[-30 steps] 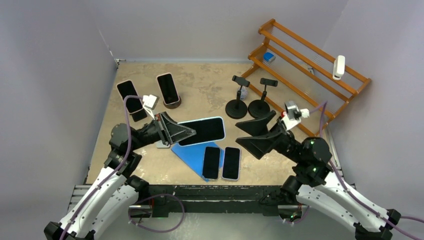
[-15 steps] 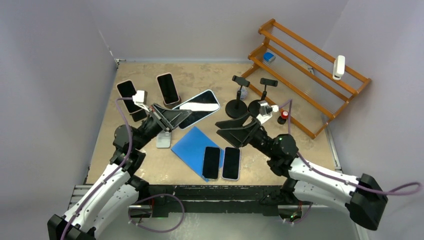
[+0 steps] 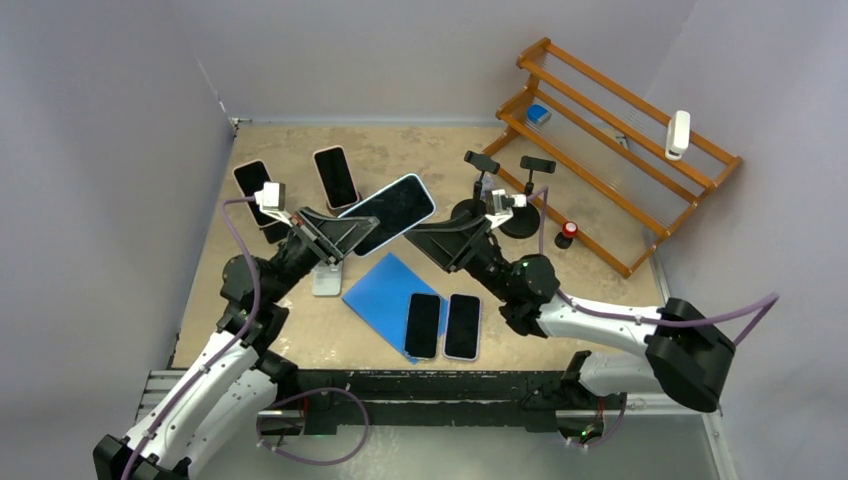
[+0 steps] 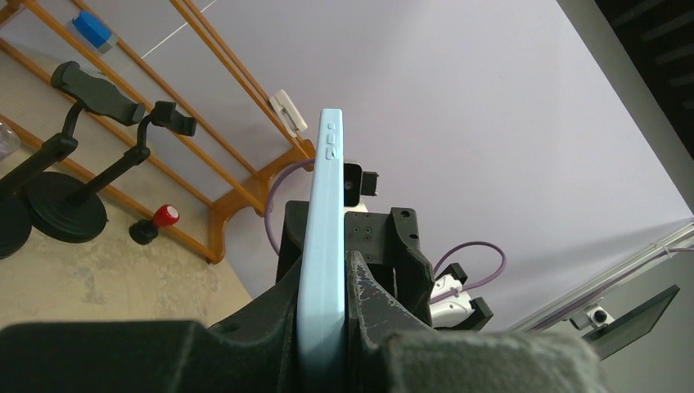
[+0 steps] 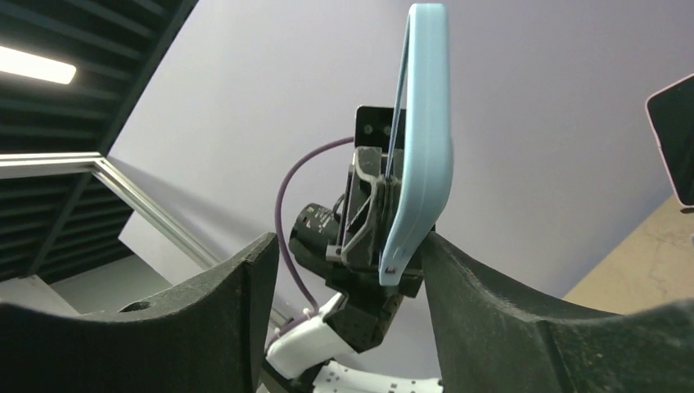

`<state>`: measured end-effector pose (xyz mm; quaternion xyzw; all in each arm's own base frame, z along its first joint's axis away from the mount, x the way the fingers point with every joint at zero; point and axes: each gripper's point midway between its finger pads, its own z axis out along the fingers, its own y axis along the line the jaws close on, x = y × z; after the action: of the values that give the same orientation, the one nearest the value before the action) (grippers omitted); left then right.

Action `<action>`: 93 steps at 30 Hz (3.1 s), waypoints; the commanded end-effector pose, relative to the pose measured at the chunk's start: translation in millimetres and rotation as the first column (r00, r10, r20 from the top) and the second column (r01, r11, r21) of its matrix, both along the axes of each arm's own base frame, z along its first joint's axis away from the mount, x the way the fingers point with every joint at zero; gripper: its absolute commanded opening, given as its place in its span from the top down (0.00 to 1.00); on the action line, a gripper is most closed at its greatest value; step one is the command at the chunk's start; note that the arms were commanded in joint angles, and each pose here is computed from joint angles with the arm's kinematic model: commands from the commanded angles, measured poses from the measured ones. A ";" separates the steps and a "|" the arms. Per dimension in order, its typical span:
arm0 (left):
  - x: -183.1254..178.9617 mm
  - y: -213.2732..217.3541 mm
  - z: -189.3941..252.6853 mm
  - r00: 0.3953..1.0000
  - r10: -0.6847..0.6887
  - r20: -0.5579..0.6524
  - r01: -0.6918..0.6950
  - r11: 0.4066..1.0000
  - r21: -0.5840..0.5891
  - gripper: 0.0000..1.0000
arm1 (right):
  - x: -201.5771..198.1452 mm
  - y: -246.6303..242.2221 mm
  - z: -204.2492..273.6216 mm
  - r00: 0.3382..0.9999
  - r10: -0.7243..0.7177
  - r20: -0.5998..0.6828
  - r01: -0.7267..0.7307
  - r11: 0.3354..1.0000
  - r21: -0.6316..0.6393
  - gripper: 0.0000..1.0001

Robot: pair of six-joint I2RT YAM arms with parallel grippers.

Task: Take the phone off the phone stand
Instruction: Adjust the phone, then place the phone at the center of the board.

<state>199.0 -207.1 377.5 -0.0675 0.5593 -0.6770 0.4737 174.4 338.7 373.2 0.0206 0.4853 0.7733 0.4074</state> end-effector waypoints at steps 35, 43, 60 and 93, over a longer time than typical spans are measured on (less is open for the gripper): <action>10.2 85.1 -8.0 0.860 0.499 -0.106 -0.443 0.833 0.332 0.17 | -1.8 -2.9 18.4 0.998 0.050 0.034 -0.046 0.993 -0.107 1.00; 7.5 126.3 -5.0 0.759 0.637 0.132 -0.620 0.646 0.445 0.12 | 5.4 13.7 -41.1 0.997 0.073 0.028 -0.051 0.883 -0.466 1.00; 17.1 95.1 -75.3 0.857 0.437 0.274 -0.501 0.582 0.641 0.16 | -10.7 60.7 -183.5 0.945 0.221 -0.241 -0.326 0.706 -0.629 1.00; 14.0 86.3 -86.7 0.884 0.379 0.273 -0.458 0.592 0.663 0.18 | -1.9 82.5 -286.6 0.872 0.202 -0.446 -0.473 0.579 -0.664 0.86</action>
<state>211.8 -120.3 277.8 0.0158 0.7358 -0.2783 0.6172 163.9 406.5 61.0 -0.1075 0.8411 0.5173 0.1156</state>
